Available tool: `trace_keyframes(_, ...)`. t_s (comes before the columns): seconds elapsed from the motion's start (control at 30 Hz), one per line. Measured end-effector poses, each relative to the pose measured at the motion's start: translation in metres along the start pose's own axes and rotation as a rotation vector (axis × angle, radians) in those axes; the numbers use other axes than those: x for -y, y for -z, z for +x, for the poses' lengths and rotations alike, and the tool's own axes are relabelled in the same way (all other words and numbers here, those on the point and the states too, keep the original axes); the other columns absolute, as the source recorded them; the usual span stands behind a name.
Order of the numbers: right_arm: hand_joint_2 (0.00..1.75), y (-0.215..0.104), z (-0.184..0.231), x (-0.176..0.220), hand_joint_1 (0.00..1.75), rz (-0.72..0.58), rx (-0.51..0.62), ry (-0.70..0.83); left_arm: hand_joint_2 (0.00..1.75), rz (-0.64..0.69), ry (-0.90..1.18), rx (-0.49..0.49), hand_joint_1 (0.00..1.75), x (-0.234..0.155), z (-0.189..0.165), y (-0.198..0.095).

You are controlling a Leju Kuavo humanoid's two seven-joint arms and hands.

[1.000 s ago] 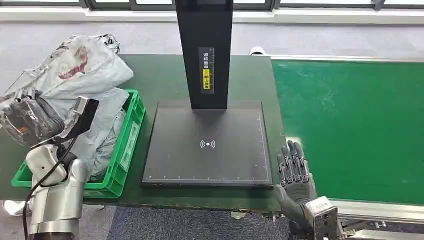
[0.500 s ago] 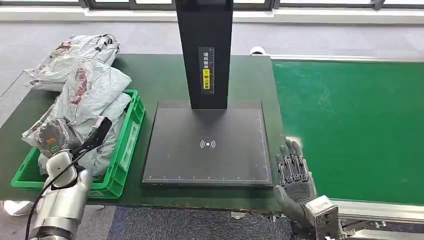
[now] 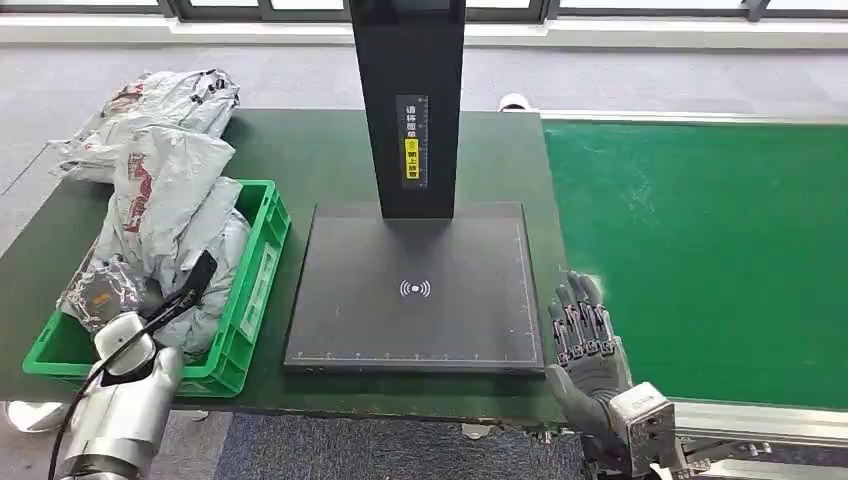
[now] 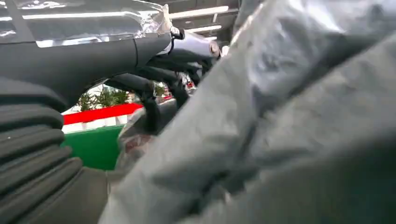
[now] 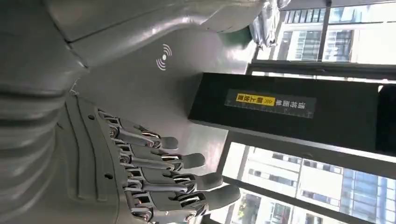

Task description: Moved the parcel from conveyor to table for the left to box.

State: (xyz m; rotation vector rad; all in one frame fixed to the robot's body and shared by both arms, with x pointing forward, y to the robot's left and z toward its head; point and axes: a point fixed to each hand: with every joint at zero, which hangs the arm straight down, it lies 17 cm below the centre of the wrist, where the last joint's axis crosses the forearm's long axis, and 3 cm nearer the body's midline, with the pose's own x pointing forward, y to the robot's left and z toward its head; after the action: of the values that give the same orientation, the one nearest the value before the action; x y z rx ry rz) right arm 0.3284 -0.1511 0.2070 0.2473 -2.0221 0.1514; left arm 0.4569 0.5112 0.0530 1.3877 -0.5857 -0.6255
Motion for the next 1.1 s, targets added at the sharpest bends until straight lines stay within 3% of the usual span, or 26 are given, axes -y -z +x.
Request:
trace_keyframes(0.4,1.75,0.000,-0.001,-0.001,0.00,0.004,-0.003,0.002,0.00,-0.019,0.023,-0.055,0.00,0.003,-0.015,0.000)
trace_keyframes(0.57,1.75,-0.001,-0.001,-0.001,0.00,0.004,-0.005,0.003,0.00,0.038,-0.002,-0.062,0.00,-0.009,-0.021,-0.004)
trace_keyframes(0.73,1.75,-0.002,-0.002,0.000,0.00,-0.003,-0.010,0.001,0.00,0.297,-0.145,-0.029,0.00,-0.072,-0.015,-0.011)
trace_keyframes(0.87,1.75,-0.002,-0.002,0.002,0.00,-0.011,-0.010,-0.001,0.00,0.510,-0.260,0.053,0.00,-0.132,-0.005,-0.032)
trace_keyframes(1.03,1.75,-0.003,-0.003,0.005,0.00,-0.029,-0.012,-0.007,0.00,0.776,-0.407,0.262,0.00,-0.210,0.024,-0.100)
trace_keyframes(1.1,1.75,-0.004,-0.003,0.005,0.00,-0.032,-0.012,-0.009,0.00,0.842,-0.462,0.288,0.00,-0.229,0.025,-0.125)
